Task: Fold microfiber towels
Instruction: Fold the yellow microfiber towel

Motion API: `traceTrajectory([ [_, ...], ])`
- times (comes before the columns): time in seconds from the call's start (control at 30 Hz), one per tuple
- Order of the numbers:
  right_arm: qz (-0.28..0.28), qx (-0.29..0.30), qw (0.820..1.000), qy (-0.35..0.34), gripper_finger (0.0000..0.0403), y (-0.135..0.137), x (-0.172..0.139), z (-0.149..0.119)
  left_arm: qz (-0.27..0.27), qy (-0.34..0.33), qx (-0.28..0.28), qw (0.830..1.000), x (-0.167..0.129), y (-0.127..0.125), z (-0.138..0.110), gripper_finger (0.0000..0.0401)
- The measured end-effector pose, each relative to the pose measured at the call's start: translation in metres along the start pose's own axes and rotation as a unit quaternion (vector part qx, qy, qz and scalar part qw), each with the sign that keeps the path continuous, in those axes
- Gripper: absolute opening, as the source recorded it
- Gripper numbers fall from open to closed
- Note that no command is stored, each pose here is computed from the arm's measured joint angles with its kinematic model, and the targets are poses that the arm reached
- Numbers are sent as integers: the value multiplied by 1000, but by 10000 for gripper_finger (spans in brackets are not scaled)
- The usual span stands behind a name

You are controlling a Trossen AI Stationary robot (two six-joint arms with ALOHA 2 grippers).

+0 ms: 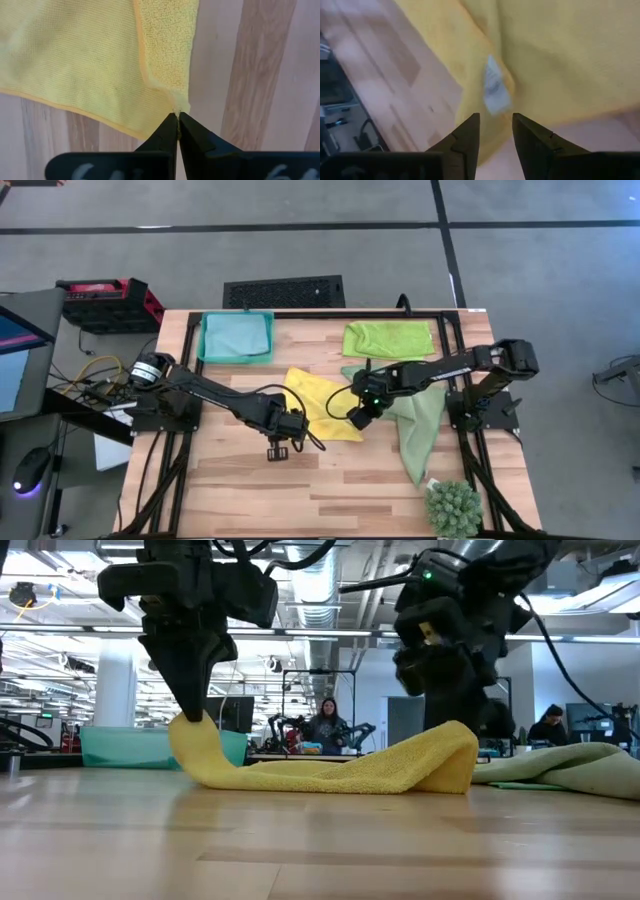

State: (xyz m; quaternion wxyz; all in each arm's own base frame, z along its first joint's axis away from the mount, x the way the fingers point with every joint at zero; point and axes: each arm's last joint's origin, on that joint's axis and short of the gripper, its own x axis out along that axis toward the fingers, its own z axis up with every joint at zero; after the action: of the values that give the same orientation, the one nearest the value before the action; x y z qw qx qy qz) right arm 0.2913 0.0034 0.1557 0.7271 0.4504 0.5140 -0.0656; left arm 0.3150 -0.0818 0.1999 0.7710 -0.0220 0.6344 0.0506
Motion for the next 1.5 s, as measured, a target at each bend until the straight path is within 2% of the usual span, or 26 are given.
traceTrajectory([
  [0.17, -16, 10, 1000, 17, 137, -9, 19, 2, -2, 1, -3, 1000, 0, 0, 0, 0],
  [0.4, -14, 5, 1000, 16, 137, -8, 20, 3, -2, 2, -3, 1000, 0, 0, 0, 0],
  [0.53, 4, -19, 1000, 8, 138, -5, 19, 5, -2, 2, -3, 1000, 0, 0, 0, 0],
  [0.67, 46, -62, 997, 24, 134, -2, 25, 8, -2, 2, -3, 1000, 0, 0, 0, 0],
  [0.77, 71, -70, 994, 44, 105, -1, 30, 7, -2, 2, -3, 1000, 0, 0, 0, 0],
  [0.9, 66, -97, 992, 50, 23, 1, 37, 2, -1, 5, -2, 1000, 0, 0, -1, 0],
  [0.97, 67, -111, 991, 39, 13, 5, 37, 0, 1, 9, -6, 1000, 0, 1, -2, 0],
  [1.5, 44, -134, 988, -67, 3, 28, -18, -8, 12, 35, -26, 999, -1, 3, -7, 0],
])
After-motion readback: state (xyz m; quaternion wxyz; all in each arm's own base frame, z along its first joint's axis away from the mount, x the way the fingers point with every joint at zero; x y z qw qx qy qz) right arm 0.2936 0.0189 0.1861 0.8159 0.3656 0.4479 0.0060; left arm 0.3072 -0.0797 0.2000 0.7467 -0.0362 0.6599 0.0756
